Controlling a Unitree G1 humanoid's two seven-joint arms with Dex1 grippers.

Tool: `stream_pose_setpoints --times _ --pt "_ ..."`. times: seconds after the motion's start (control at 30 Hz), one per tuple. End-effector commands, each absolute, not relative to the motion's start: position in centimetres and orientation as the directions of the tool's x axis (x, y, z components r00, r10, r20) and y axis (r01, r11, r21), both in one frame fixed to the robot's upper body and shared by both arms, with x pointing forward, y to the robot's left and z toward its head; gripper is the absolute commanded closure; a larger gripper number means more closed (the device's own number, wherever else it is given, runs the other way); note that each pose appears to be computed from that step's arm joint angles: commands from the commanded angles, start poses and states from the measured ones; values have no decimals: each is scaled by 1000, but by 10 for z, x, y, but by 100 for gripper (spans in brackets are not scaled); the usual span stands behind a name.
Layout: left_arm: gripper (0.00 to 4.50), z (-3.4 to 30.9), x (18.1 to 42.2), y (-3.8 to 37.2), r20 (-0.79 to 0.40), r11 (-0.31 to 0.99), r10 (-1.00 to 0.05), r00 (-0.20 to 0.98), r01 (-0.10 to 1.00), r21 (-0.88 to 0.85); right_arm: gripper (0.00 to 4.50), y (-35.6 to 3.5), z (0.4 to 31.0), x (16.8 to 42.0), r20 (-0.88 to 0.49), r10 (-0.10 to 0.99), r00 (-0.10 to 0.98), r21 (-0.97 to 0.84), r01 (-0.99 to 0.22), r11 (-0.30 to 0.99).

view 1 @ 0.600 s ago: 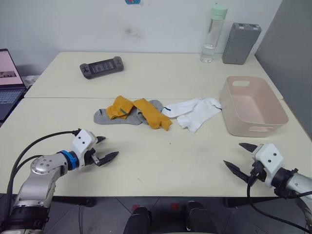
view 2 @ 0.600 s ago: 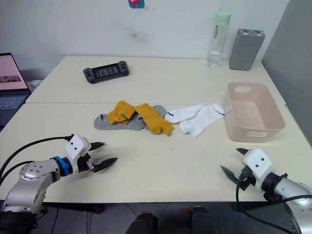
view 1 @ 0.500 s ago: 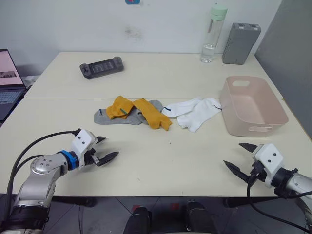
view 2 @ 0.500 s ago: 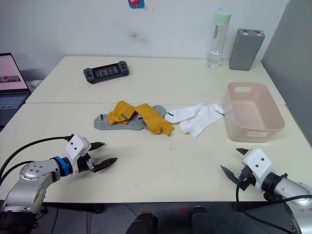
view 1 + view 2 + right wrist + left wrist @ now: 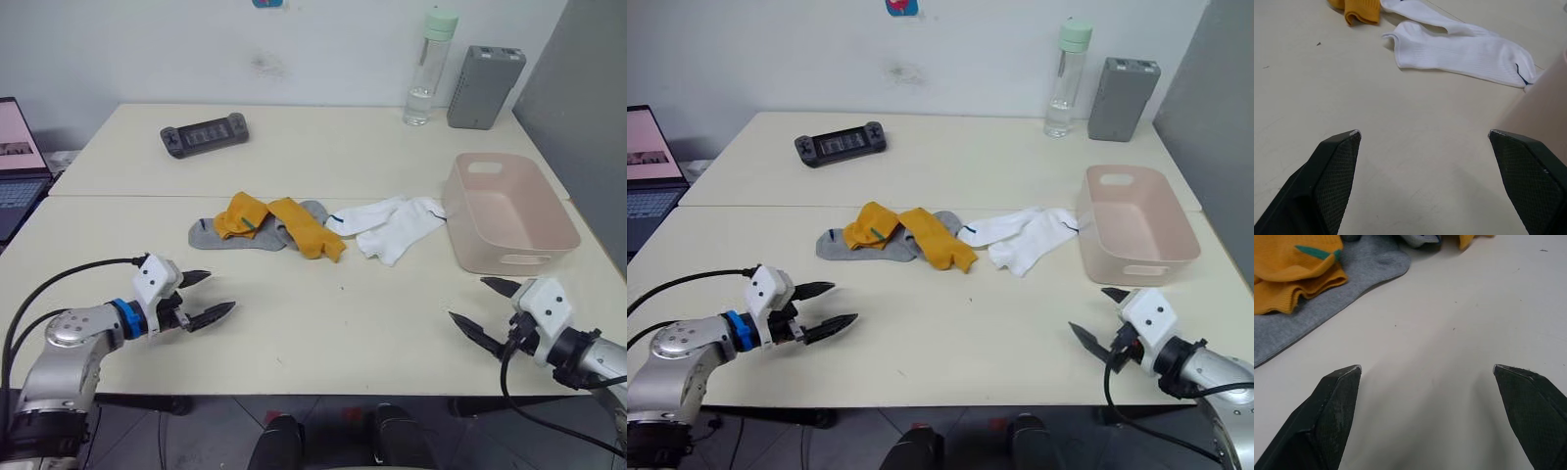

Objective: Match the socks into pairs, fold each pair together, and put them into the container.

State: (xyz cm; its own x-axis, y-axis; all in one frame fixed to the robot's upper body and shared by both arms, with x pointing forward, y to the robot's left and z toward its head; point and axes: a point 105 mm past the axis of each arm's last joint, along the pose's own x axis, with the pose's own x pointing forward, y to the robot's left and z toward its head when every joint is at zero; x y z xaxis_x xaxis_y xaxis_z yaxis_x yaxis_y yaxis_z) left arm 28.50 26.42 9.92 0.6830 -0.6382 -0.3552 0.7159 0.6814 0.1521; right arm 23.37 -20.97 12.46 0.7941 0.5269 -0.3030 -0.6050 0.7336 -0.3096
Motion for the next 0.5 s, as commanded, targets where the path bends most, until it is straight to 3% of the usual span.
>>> stream_pose_setpoints --times 0.03,0.5 --pt "0 109 283 266 -363 653 -654 664 737 173 2 -207 131 230 -301 548 780 -319 -624 713" --pt "0 118 280 243 -313 625 -717 623 773 108 2 -185 139 232 -266 616 741 -284 -671 685"
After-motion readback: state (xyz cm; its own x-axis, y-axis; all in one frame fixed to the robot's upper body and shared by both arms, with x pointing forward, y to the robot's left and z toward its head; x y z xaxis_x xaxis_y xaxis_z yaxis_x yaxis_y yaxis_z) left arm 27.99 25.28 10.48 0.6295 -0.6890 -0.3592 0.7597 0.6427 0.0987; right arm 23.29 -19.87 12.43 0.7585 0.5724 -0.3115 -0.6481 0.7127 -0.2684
